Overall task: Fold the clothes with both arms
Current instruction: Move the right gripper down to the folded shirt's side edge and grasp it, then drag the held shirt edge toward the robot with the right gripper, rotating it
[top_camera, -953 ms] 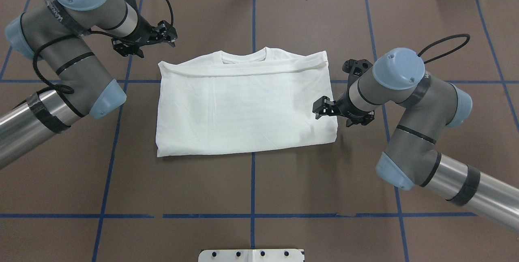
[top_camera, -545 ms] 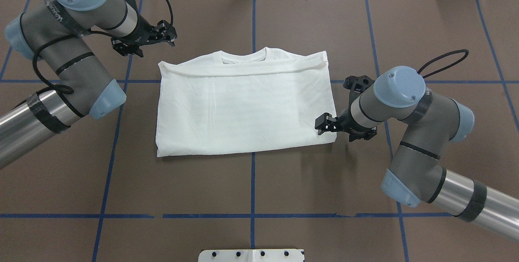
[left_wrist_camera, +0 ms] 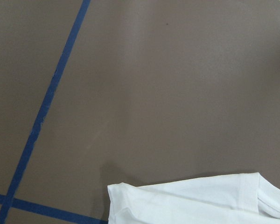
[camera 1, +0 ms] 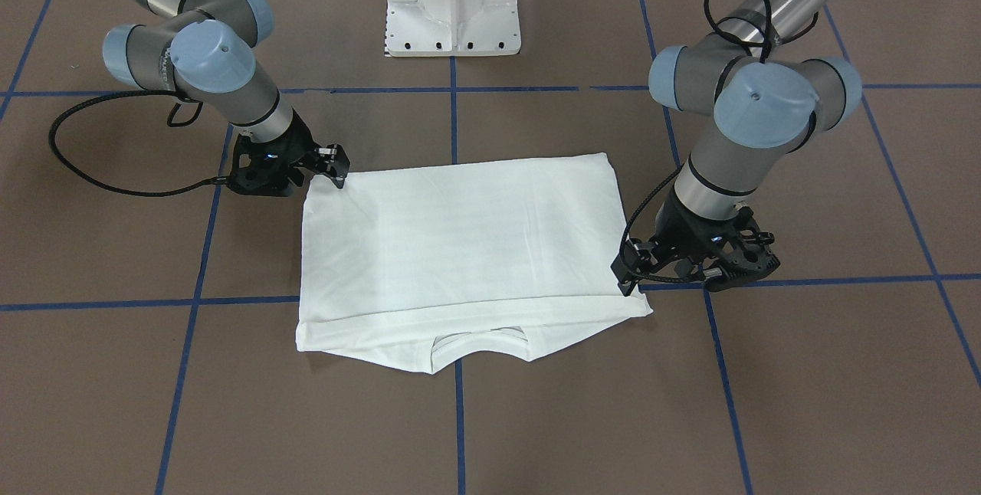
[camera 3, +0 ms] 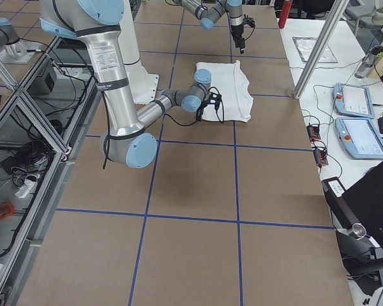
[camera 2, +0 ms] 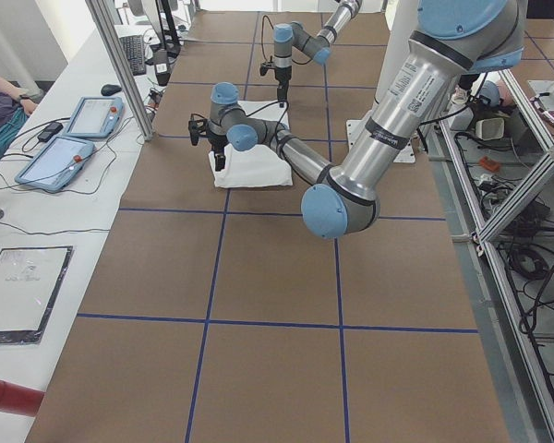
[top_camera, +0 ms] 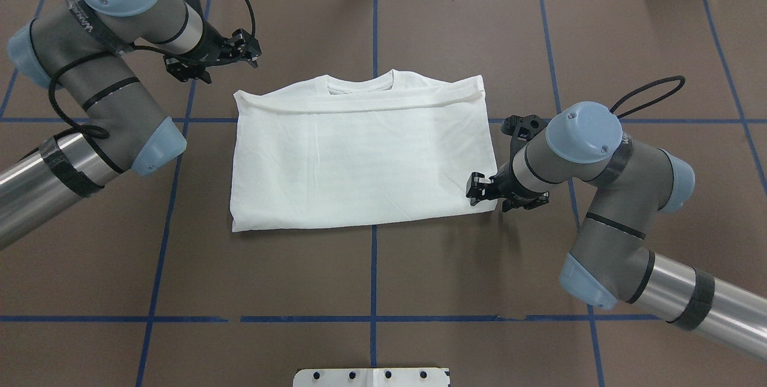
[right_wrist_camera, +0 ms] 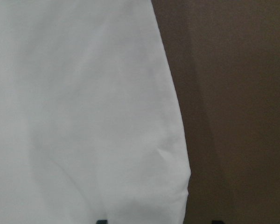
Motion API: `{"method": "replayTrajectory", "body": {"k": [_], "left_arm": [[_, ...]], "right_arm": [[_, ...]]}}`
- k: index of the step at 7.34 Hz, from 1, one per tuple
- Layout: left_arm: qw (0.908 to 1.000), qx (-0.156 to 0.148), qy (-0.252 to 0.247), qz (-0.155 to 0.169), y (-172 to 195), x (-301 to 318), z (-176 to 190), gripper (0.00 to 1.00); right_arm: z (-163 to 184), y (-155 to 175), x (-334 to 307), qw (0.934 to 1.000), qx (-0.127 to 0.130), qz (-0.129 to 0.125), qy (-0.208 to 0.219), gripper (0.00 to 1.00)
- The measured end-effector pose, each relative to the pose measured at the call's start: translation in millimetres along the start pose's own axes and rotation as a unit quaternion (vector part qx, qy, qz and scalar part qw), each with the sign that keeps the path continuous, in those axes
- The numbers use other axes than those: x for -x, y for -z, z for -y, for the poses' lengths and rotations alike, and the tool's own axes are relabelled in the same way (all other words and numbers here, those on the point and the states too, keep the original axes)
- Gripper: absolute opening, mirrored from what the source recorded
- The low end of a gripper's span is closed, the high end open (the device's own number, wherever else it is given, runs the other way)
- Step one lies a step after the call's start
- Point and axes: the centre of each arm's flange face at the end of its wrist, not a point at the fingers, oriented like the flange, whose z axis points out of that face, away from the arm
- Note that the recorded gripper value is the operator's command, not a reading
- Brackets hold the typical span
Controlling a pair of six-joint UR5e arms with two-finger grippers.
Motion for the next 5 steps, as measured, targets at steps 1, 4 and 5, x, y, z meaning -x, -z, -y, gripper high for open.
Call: {"method": "replayTrajectory", "body": {"k": [1, 4, 5], "left_arm": [[1.0, -0.001, 0.0, 0.001, 0, 1, 0, 0.99], [1.0, -0.002, 0.001, 0.002, -1, 2, 0, 0.99], [1.0, -0.002, 0.002, 0.001, 0, 1, 0, 0.99]], "right_arm": [[1, 0, 0, 1.0, -0.004, -0.001, 0.0, 0.0], [1, 8, -7, 0.9999, -0.013, -0.001, 0.0, 0.0], [-5, 15, -18, 0.9999, -0.013, -0.001, 0.002, 0.0]]}}
